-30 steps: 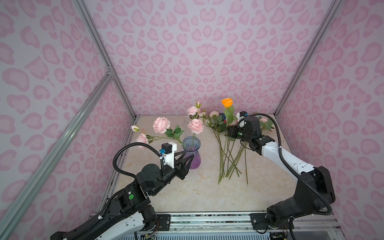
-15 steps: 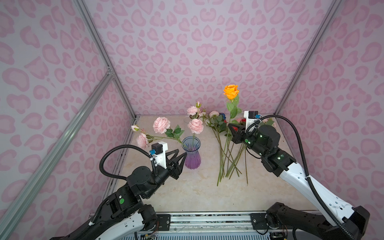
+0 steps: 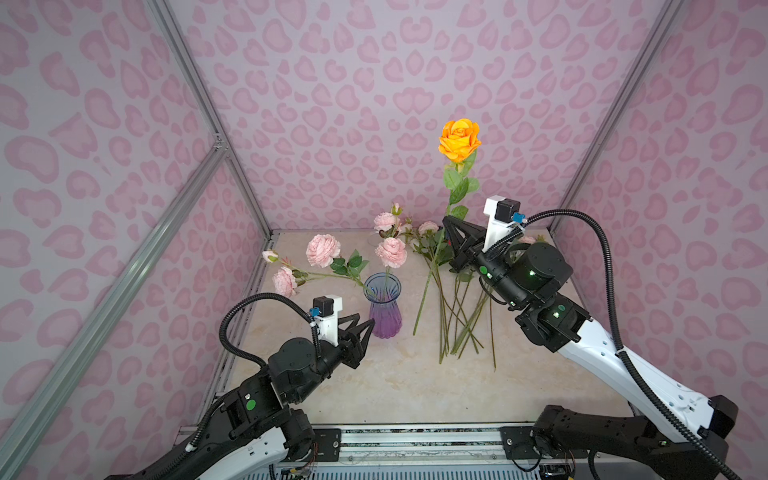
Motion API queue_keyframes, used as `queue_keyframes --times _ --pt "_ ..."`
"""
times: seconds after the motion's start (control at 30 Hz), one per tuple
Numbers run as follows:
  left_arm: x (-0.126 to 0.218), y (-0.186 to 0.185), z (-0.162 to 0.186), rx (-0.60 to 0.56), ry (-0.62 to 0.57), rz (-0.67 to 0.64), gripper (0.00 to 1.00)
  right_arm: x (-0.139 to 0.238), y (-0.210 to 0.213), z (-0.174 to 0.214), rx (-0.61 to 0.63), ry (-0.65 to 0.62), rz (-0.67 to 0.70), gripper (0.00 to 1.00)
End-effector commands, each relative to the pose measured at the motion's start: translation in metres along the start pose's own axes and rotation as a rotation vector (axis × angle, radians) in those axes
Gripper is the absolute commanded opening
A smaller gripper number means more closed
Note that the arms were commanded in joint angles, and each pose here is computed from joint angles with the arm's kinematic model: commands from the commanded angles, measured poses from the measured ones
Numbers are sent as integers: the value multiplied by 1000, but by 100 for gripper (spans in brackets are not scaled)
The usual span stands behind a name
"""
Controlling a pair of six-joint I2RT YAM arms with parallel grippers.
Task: Arrange the flowers into the vase
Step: 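Lift the orange rose upright with right gripper, then carry the orange rose over the vase and lower it in with right gripper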
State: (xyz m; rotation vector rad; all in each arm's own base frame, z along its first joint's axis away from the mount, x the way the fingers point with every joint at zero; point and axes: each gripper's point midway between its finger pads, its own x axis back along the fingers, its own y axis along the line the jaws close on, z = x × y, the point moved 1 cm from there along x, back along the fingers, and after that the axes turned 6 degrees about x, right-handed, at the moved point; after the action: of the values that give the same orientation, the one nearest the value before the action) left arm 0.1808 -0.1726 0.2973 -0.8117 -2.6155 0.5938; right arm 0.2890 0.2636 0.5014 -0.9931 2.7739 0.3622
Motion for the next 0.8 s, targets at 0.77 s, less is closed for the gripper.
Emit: queue_keyframes --times 0.77 --pt "6 31 10 137 -68 -94 46 -105 58 14 240 -40 -132 0"
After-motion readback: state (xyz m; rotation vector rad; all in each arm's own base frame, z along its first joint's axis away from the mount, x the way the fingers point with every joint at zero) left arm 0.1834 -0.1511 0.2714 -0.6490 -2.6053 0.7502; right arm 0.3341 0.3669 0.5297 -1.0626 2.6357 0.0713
